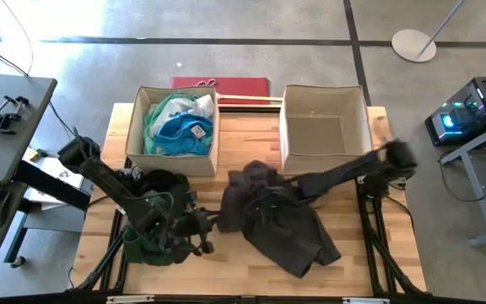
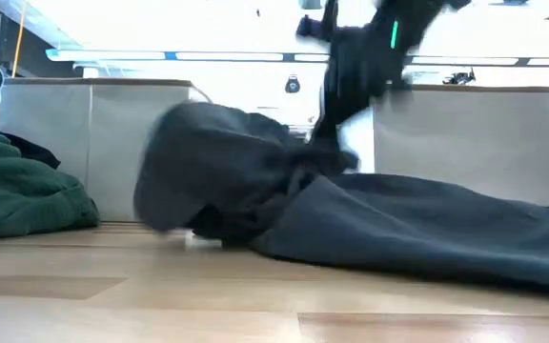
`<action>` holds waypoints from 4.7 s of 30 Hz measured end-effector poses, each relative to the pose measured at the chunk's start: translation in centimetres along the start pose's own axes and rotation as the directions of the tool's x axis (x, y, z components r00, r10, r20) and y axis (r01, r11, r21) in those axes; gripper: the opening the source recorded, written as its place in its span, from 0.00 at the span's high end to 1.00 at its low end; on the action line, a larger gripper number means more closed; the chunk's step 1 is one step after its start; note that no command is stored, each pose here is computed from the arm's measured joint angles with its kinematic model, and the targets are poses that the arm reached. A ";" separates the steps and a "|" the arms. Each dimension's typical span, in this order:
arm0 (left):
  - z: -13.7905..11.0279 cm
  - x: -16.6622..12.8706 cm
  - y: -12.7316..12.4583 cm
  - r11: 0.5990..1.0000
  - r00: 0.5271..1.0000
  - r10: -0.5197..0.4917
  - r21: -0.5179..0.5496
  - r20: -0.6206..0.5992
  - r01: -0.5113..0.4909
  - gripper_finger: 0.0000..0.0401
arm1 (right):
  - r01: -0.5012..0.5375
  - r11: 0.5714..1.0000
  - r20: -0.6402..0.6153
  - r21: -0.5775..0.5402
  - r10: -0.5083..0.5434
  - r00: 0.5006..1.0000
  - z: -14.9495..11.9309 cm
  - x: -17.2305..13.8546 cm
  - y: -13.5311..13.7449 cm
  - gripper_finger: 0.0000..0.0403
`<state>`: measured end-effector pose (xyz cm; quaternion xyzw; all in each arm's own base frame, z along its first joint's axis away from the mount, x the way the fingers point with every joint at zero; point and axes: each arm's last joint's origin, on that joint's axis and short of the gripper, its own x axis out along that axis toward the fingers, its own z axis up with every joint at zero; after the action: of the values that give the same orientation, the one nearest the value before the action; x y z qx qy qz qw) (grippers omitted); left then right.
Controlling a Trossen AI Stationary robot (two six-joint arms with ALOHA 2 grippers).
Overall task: Sort clothes
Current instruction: Put the pants into the right laundry organizer
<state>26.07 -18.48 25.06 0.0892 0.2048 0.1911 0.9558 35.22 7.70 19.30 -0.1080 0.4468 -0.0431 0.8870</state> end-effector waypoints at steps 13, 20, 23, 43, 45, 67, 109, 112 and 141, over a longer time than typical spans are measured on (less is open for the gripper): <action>-0.8 -2.1 0.1 0.994 0.994 0.106 0.016 0.039 -0.106 0.98 | 0.615 0.644 0.455 0.454 -0.762 0.461 0.3 -30.2 -7.0 0.99; -0.7 -1.8 0.3 0.992 0.992 0.120 0.035 0.039 -0.122 0.98 | 0.447 0.612 0.688 0.652 -0.726 -0.009 -2.8 -39.4 -12.2 0.99; -0.7 -1.7 0.4 0.991 0.991 0.125 0.042 0.038 -0.127 0.98 | 0.365 0.612 0.701 0.702 -0.684 -0.202 -4.5 -41.5 -13.3 1.00; 5.9 -5.4 4.5 0.966 0.951 0.253 -0.094 0.179 -0.240 0.98 | 0.076 0.991 0.980 0.112 -0.098 -0.176 2.1 -37.1 -8.6 1.00; 6.3 -5.9 5.4 0.971 0.955 0.236 -0.089 0.181 -0.223 0.98 | 0.045 0.999 0.988 0.006 0.001 -0.157 3.0 -37.3 -8.2 1.00; 4.9 -6.5 6.6 0.979 0.980 0.167 -0.139 0.105 -0.152 0.98 | -0.383 0.924 0.148 0.018 0.376 0.915 -6.7 -11.0 1.4 0.93; -0.8 8.0 7.7 0.918 0.943 -0.310 -0.296 -0.118 0.265 0.98 | -0.510 0.787 -0.128 -0.347 0.499 0.857 -7.0 4.2 4.8 0.27; 0.8 6.4 7.8 0.940 0.958 -0.267 -0.246 -0.104 0.235 0.98 | -0.461 0.842 -0.097 -0.281 0.453 0.886 -7.1 5.3 3.2 0.43; 4.0 -7.5 2.5 0.967 0.929 -0.241 -0.007 0.279 0.253 0.98 | 0.511 0.835 0.626 0.203 -0.512 0.589 0.2 -28.2 -5.2 0.99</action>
<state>20.61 -19.60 31.98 0.0681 0.0751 0.0593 0.9931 18.63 7.52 42.65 -0.2389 0.0555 -0.2551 0.9353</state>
